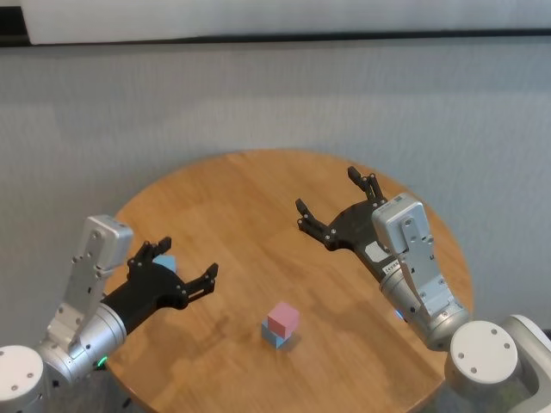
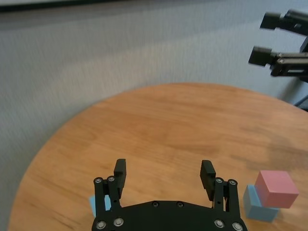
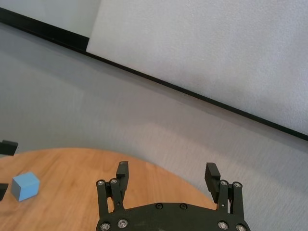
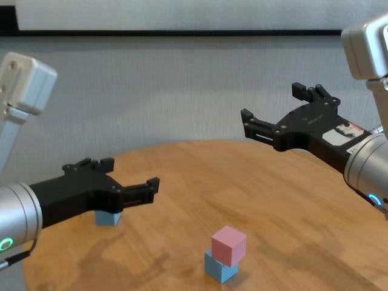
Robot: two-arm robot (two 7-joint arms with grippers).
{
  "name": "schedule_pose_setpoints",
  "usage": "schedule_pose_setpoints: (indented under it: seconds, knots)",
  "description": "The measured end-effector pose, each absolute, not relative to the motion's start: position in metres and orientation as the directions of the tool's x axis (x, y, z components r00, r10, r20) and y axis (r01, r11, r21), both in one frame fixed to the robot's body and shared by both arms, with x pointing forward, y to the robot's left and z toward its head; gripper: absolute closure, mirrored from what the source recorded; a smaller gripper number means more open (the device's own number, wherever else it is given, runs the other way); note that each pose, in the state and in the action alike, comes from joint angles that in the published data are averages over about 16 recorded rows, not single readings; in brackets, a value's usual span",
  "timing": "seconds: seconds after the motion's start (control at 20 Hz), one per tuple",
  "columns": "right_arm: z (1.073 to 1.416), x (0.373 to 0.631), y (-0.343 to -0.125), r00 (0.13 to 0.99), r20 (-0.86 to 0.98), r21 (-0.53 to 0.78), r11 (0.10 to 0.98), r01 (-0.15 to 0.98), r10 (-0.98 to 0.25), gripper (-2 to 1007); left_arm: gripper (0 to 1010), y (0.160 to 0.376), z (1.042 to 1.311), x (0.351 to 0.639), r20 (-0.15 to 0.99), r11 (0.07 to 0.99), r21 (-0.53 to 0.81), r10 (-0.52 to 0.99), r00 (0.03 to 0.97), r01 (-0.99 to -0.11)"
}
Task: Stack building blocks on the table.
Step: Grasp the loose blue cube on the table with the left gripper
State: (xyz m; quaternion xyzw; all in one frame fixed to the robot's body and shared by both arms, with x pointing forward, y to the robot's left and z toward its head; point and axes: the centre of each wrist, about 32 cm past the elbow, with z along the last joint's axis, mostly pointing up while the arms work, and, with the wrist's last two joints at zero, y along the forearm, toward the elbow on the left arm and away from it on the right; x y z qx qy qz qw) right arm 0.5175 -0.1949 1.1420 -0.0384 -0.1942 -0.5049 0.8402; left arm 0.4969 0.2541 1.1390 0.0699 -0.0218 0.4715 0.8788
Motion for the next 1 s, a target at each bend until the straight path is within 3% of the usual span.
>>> schedule_pose_setpoints:
  seconds: [0.45, 1.0]
  knots:
    - [1.142, 0.517, -0.195, 0.415, 0.365, 0.131, 0.487, 0.863, -0.833, 5, 9, 0.248, 1.136, 0.499, 0.076, 0.514, 0.201, 0.84, 0.537, -0.834]
    - [1.142, 0.517, -0.195, 0.415, 0.365, 0.131, 0.487, 0.863, -0.833, 5, 9, 0.236, 1.137, 0.504, 0.052, 0.409, 0.247, 0.9, 0.434, -0.878]
